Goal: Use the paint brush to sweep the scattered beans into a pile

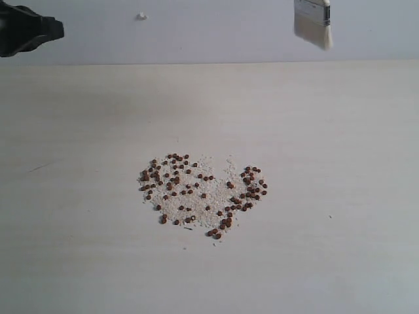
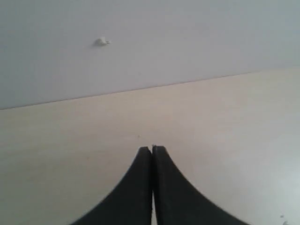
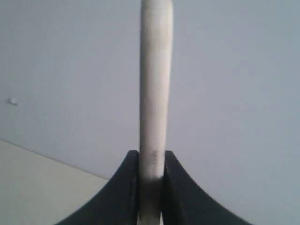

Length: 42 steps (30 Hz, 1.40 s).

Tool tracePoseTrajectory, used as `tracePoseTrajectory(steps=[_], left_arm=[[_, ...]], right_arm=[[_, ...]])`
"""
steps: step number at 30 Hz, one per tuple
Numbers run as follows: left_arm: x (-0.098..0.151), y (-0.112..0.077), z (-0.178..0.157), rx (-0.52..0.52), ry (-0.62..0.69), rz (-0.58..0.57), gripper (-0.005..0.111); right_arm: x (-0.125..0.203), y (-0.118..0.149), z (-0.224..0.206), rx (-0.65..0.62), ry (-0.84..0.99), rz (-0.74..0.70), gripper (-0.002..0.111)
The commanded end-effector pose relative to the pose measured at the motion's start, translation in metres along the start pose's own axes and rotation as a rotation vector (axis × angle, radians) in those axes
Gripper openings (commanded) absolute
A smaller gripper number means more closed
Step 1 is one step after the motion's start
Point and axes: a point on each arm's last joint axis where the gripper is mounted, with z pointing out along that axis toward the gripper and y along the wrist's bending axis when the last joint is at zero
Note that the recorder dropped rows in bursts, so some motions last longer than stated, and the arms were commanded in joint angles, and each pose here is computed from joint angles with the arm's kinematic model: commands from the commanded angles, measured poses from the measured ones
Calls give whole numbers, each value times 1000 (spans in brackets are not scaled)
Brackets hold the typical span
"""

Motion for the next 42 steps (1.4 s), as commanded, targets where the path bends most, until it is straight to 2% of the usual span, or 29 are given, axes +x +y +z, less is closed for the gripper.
tracePoseTrajectory(steps=[1, 4, 8, 14, 19, 22, 25, 28, 33, 42], left_arm=[[2, -16, -44, -97, -39, 65, 0], [3, -30, -72, -105, -87, 88, 0], [17, -48, -108, -104, -136, 95, 0], [56, -75, -160, -86, -221, 85, 0], [92, -92, -183, -11, -269, 58, 0], [111, -97, -192, 5, -295, 20, 0], [129, -102, -195, 66, -297, -40, 0], [146, -108, -196, 126, -290, -34, 0], [172, -109, -195, 159, -261, -46, 0], [177, -114, -200, 185, -287, 26, 0]], right_arm=[[11, -5, -6, 57, 31, -42, 0], [20, -3, -6, 46, 58, -42, 0], [28, 1, -7, 11, 83, -34, 0], [25, 3, -22, -16, 73, -32, 0], [15, 2, -46, -11, 38, -31, 0], [10, 1, -63, -7, 18, -11, 0], [8, 1, -83, -5, 0, 20, 0], [8, 2, -101, -13, -15, 41, 0], [15, 7, -134, -58, -31, 45, 0], [25, 9, -182, -62, -78, 50, 0]])
